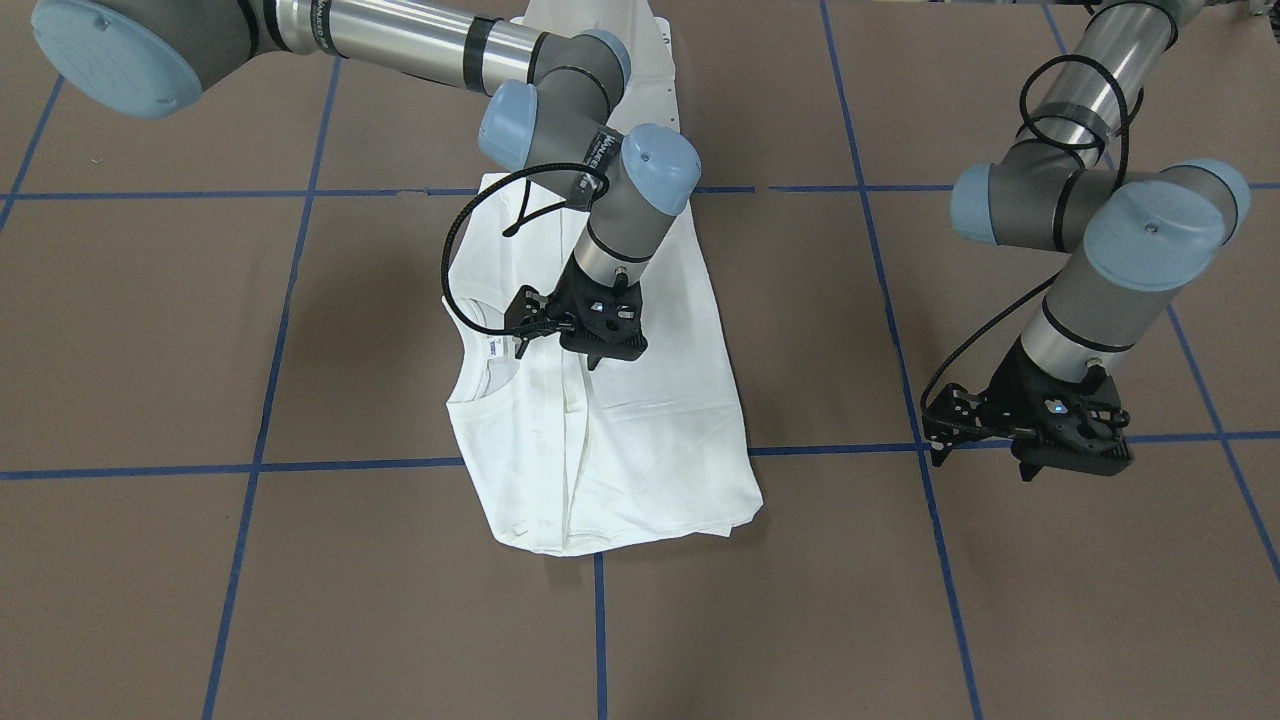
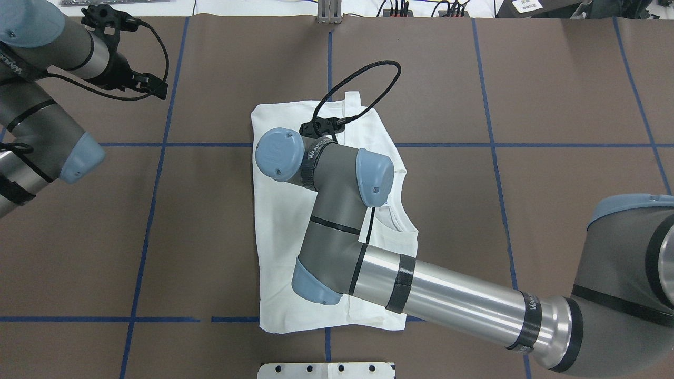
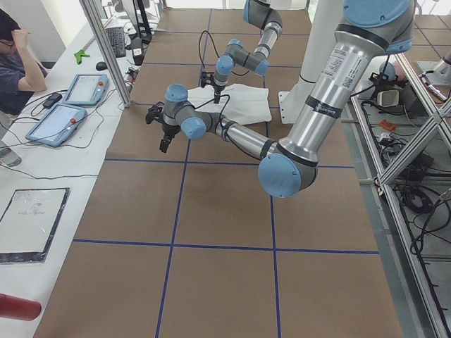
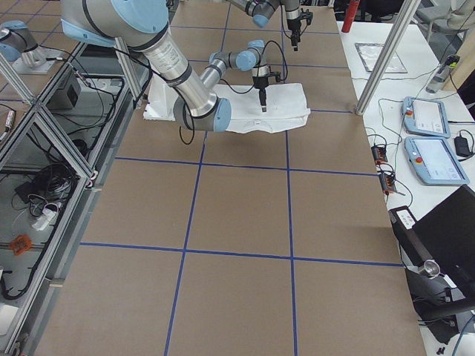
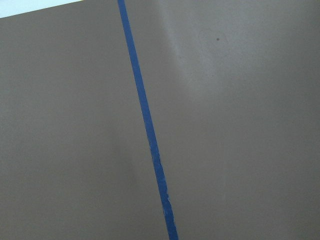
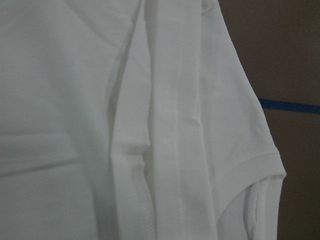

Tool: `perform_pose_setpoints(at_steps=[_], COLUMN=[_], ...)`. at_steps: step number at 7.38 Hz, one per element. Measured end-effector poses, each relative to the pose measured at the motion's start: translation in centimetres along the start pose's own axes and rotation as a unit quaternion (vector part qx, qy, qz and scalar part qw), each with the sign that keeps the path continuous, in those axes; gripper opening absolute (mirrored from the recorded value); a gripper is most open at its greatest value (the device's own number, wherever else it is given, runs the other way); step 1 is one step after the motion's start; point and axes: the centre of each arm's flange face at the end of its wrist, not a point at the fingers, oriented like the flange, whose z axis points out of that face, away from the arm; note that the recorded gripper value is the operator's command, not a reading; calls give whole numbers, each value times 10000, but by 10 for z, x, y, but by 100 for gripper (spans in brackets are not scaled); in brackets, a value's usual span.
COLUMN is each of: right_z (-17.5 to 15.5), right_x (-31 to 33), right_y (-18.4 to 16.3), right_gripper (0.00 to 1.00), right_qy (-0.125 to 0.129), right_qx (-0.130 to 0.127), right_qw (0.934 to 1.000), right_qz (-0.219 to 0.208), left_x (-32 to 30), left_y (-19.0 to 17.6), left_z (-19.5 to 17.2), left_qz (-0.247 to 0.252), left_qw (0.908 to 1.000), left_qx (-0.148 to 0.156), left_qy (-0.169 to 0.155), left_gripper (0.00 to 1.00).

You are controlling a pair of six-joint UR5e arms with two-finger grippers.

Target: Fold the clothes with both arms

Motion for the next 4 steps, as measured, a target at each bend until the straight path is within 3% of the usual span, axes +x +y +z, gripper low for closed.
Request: perform_pose_setpoints(at_steps=[4], right_z=[13], right_x=[15], right_y=[1], right_gripper=[100], right_qy=[554], right_qx=[-147], right_qw=[9973], right_qz=[-466], left_x=[0], left_y=[2], left_z=[-1], left_qz=[8], left_qw=[10000], left_qx=[1], left_qy=[12], left_gripper=[100])
